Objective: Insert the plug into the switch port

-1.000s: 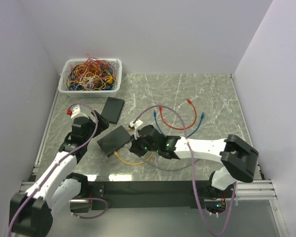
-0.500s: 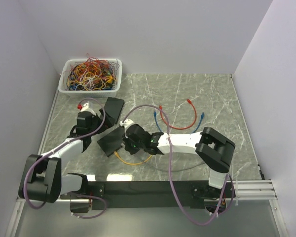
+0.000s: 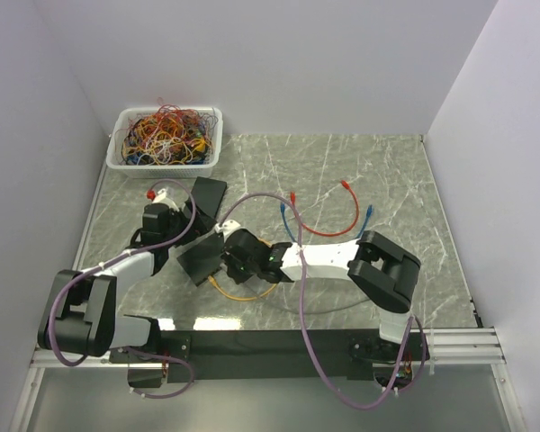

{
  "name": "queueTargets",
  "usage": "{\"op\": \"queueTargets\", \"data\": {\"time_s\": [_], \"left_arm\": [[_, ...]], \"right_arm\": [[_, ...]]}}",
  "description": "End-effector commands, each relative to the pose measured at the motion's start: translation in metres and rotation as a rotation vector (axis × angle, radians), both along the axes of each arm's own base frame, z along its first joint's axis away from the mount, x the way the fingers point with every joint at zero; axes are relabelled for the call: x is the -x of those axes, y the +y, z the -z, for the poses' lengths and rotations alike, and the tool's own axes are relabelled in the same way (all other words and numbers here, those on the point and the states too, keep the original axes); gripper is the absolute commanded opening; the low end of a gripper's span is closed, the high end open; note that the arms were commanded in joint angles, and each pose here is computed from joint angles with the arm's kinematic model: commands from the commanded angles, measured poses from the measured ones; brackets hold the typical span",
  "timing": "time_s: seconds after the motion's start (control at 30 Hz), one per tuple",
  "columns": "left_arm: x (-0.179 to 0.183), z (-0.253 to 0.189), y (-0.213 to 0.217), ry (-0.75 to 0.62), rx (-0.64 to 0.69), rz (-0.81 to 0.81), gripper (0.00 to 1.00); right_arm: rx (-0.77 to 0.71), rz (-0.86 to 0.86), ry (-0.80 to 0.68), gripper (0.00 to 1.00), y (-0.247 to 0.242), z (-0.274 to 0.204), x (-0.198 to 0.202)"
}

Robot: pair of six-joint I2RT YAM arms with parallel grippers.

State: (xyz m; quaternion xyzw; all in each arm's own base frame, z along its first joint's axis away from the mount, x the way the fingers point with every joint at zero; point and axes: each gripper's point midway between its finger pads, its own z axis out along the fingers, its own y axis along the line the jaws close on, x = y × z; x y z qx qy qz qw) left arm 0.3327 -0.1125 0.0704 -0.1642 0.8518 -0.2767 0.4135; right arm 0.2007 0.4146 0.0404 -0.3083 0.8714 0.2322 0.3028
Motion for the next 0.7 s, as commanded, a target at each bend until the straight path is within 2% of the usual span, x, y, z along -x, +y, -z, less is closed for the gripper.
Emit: {"op": "queueTargets", "data": {"time_s": [0.0,0.27,0.67], "left_arm": [[-0.002,0.000,-0.005,-0.016,0.033,0.012,0.99],[-0.003,0.002,-0.005,-0.009,0.033,0.006,0.99],[0.000,0.014,-0.010,0.023,0.038,0.014,0.99]], "right_arm": [[-0.002,-0.002,-0.007,0.00,0.004,-0.006,0.005],[0.010,0.004,-0.017,0.00,-0.003,-0.008,0.017],[0.061,0.044,-0.070,0.00,0.000,0.001,-0.001]]}}
